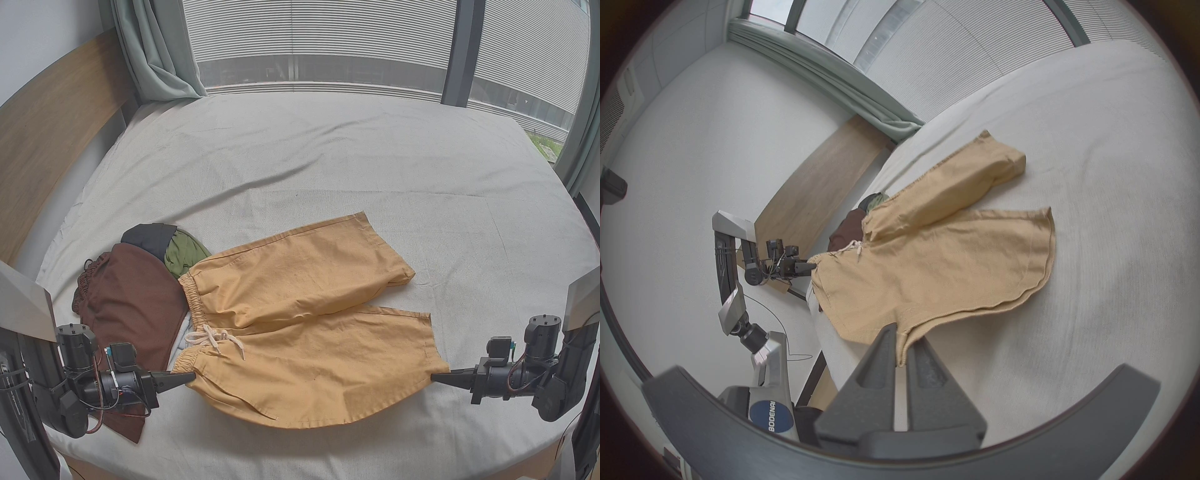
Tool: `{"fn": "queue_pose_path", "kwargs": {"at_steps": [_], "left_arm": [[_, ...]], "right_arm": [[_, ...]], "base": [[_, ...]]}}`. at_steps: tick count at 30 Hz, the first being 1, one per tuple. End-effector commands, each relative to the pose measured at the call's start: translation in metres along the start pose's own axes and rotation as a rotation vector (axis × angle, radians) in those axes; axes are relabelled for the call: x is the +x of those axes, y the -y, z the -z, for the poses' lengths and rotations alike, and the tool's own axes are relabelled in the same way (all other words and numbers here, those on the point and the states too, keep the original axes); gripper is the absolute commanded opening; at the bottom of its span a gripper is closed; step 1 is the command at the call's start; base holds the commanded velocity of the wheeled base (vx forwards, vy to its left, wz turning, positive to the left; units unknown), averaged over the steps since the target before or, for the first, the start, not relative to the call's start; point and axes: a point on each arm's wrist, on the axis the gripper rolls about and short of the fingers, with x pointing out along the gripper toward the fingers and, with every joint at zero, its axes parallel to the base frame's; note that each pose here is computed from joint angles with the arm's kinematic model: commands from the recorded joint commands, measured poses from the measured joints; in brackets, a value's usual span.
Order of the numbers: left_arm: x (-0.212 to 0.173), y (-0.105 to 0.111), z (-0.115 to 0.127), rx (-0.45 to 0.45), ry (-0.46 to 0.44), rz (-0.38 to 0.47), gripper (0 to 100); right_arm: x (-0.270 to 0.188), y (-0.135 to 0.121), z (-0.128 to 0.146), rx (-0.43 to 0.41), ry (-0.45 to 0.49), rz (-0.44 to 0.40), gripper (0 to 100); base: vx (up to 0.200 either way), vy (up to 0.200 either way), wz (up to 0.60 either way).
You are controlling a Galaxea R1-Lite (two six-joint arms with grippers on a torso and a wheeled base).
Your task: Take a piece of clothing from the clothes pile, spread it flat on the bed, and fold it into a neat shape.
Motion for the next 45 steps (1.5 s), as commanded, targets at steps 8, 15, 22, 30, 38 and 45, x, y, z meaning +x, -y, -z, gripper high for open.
{"fn": "queue_pose_path", "kwargs": {"at_steps": [8,15,22,30,38,45], "left_arm": [[0.001,0.008,-0.026,-0.001,0.083,0.006,0],[0.005,0.011,-0.035,-0.034,0.118,-0.018,0],[0.007,0.008,-0.037,-0.033,0.135,-0.047,0],[0.007,0.005,-0.041,-0.059,0.153,-0.061,0],[0.01,0.005,-0.046,-0.064,0.178,-0.078,0],[0.01,0.005,-0.047,-0.074,0.188,-0.094,0]], "right_arm": [[-0.006,-0.013,-0.026,-0.06,0.094,-0.021,0],[-0.014,-0.025,-0.039,-0.077,0.145,-0.035,0],[-0.022,-0.04,-0.05,-0.101,0.192,-0.057,0],[-0.027,-0.049,-0.058,-0.118,0.225,-0.073,0],[-0.02,-0.044,-0.078,-0.117,0.271,-0.084,0],[-0.002,-0.027,-0.107,-0.101,0.33,-0.098,0]], "base": [[0.0,0.0,0.0],[0.0,0.0,0.0],[0.0,0.0,0.0],[0.0,0.0,0.0],[0.0,0.0,0.0],[0.0,0.0,0.0]]}}
